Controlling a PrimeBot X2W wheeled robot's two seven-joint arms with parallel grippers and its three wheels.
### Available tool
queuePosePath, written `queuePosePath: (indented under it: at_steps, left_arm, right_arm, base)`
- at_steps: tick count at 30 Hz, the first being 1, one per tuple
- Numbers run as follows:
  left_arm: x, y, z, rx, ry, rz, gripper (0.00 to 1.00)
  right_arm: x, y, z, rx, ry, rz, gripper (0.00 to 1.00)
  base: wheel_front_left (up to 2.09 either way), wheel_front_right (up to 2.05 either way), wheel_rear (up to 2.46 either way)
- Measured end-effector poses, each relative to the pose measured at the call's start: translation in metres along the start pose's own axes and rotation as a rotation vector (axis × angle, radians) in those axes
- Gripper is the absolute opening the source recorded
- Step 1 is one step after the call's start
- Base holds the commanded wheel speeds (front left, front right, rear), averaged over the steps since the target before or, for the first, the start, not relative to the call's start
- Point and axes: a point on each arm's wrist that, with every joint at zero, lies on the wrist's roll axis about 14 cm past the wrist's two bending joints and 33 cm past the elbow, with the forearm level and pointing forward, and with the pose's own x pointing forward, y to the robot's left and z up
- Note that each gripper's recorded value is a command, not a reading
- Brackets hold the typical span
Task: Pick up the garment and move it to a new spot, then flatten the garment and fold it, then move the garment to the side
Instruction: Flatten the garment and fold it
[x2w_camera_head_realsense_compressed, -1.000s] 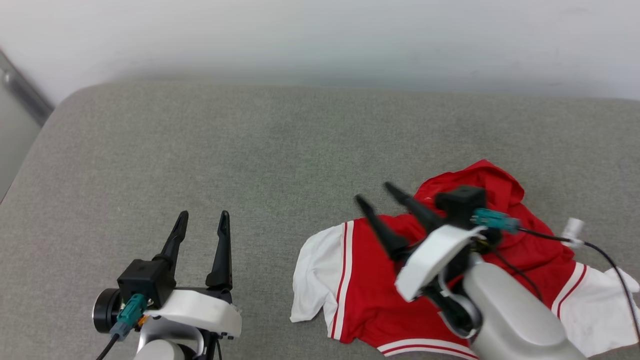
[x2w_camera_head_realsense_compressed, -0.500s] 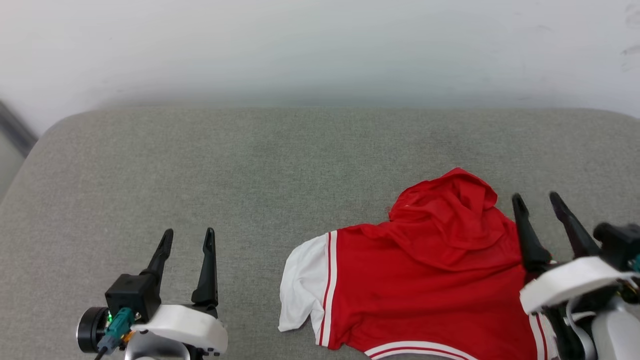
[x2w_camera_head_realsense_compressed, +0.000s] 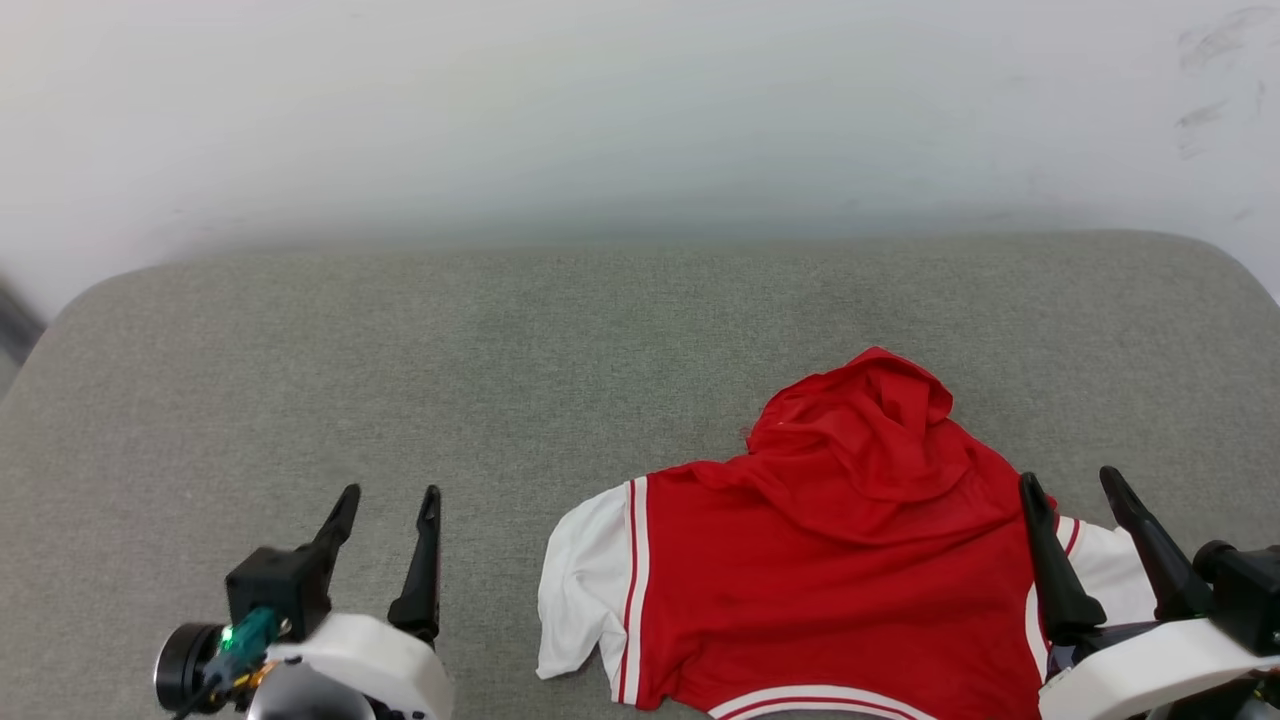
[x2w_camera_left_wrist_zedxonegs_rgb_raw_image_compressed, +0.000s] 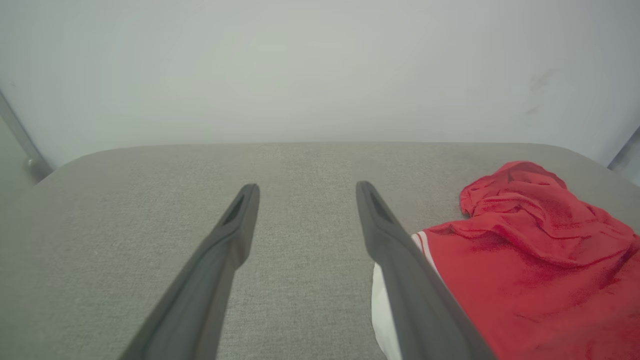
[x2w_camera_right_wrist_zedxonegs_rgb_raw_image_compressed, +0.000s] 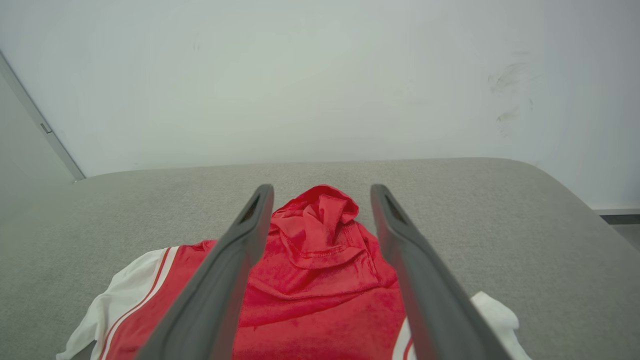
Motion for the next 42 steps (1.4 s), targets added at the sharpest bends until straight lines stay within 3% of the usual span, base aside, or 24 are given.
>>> queuePosePath:
  at_steps: [5, 14, 23, 30, 31, 32, 33, 34, 35, 42]
  left_arm:
    - [0.014, -0.019, 0.0, 0.024, 0.096, -0.108, 1.0]
    - [0.02, -0.071, -0.053, 0.04, 0.46, -0.343, 1.0]
    - [0.002, -0.072, -0.131, 0.032, 0.809, -0.372, 1.0]
    - [-0.011, -0.067, -0.161, 0.025, 0.987, -0.374, 1.0]
    - [-0.011, -0.068, -0.162, 0.029, 1.0, -0.382, 0.95]
    - [-0.012, -0.068, -0.164, 0.031, 1.01, -0.386, 0.58]
    - [-0.011, -0.069, -0.164, 0.023, 1.014, -0.386, 0.39]
    - [-0.011, -0.069, -0.165, 0.023, 1.015, -0.384, 0.13]
    - [-0.011, -0.069, -0.165, 0.025, 1.016, -0.384, 0.0]
    - [-0.01, -0.068, -0.164, 0.005, 0.983, -0.369, 0.0]
  right_arm:
    - [-0.007, 0.001, 0.002, 0.003, 0.008, -0.008, 1.0]
    - [-0.002, -0.008, -0.009, 0.006, 0.05, -0.041, 1.0]
    - [0.008, -0.018, -0.023, 0.019, 0.08, -0.074, 1.0]
    - [0.01, -0.027, -0.028, 0.035, 0.086, -0.1, 1.0]
    - [0.01, -0.027, -0.028, 0.041, 0.085, -0.102, 1.0]
    - [0.011, -0.028, -0.028, 0.045, 0.082, -0.103, 1.0]
    - [0.011, -0.028, -0.028, 0.049, 0.079, -0.104, 1.0]
    - [0.011, -0.028, -0.028, 0.051, 0.079, -0.105, 1.0]
    - [0.01, -0.029, -0.027, 0.053, 0.077, -0.107, 1.0]
    - [0.009, -0.031, -0.022, 0.058, 0.057, -0.113, 1.0]
  base:
    - [0.0, 0.0, 0.0]
    - [0.0, 0.0, 0.0]
    - [0.0, 0.0, 0.0]
    - [0.0, 0.0, 0.0]
    - [0.0, 0.0, 0.0]
    - [0.0, 0.0, 0.0]
    - [0.0, 0.0, 0.0]
    - [0.0, 0.0, 0.0]
    - [0.0, 0.0, 0.0]
    - [0.0, 0.0, 0.0]
